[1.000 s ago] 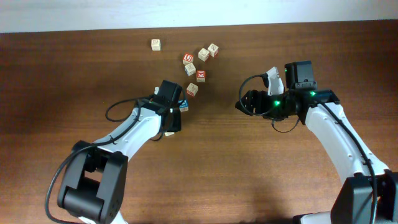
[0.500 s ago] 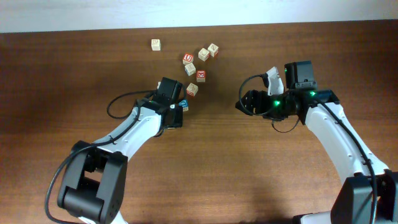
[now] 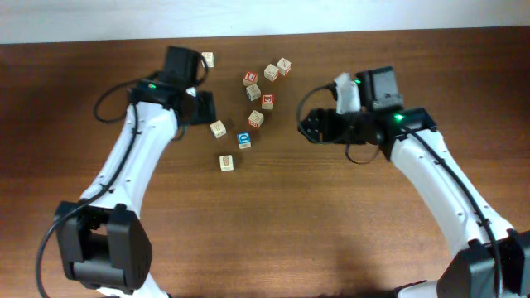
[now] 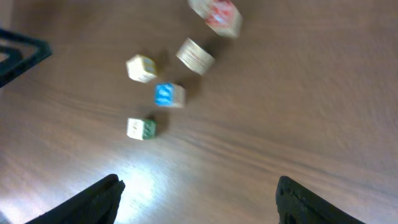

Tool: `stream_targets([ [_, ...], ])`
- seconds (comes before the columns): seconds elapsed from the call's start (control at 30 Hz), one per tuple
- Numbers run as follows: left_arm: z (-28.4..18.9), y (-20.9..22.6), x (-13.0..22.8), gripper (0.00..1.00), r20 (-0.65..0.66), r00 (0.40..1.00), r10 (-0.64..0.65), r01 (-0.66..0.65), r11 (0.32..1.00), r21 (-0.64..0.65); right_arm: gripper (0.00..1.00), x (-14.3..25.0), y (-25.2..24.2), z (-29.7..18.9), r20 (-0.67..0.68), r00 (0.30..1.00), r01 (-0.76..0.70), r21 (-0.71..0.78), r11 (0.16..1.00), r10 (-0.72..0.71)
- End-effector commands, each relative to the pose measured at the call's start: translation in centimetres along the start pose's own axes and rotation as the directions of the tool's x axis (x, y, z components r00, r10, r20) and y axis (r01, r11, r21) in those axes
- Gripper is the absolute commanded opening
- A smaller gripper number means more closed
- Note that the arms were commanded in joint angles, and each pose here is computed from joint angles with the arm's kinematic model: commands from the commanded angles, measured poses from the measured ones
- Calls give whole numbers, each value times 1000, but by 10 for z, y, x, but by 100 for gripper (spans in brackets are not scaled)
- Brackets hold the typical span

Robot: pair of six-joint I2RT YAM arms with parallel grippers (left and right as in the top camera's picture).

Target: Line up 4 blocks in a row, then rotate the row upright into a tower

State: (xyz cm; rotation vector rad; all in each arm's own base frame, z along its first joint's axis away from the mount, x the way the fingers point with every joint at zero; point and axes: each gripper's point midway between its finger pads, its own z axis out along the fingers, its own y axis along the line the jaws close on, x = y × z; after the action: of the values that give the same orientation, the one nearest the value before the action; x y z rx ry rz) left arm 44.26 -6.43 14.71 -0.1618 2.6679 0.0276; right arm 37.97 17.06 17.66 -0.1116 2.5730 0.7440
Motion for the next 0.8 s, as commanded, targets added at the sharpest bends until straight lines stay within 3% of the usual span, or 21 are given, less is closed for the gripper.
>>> stream_targets([
  [0.0, -3, 10, -13, 77, 19, 1000, -24, 24, 999, 29, 75, -18, 22, 17, 52, 998, 17, 88, 996, -22],
  [0.2, 6, 84, -26, 79, 22, 962, -272, 272, 962, 3, 68, -5, 65, 120, -52, 995, 86, 46, 995, -83],
  [0.37, 13, 93, -21, 81, 1, 959, -284, 284, 959, -19, 67, 12, 66, 186, -207, 968, 173, 142, 975, -141],
  [0.5, 29, 93, -12, 82, -41, 958, -283, 282, 959, -34, 61, 20, 53, 205, -227, 960, 210, 182, 961, -167],
  [0.67, 37, 94, -5, 82, -75, 956, -282, 279, 959, -46, 39, 22, 55, 209, -209, 956, 251, 229, 941, -204],
  [0.77, 37, 95, -3, 86, -79, 956, -282, 278, 959, -56, 36, 26, 57, 210, -213, 953, 265, 243, 933, -215],
])
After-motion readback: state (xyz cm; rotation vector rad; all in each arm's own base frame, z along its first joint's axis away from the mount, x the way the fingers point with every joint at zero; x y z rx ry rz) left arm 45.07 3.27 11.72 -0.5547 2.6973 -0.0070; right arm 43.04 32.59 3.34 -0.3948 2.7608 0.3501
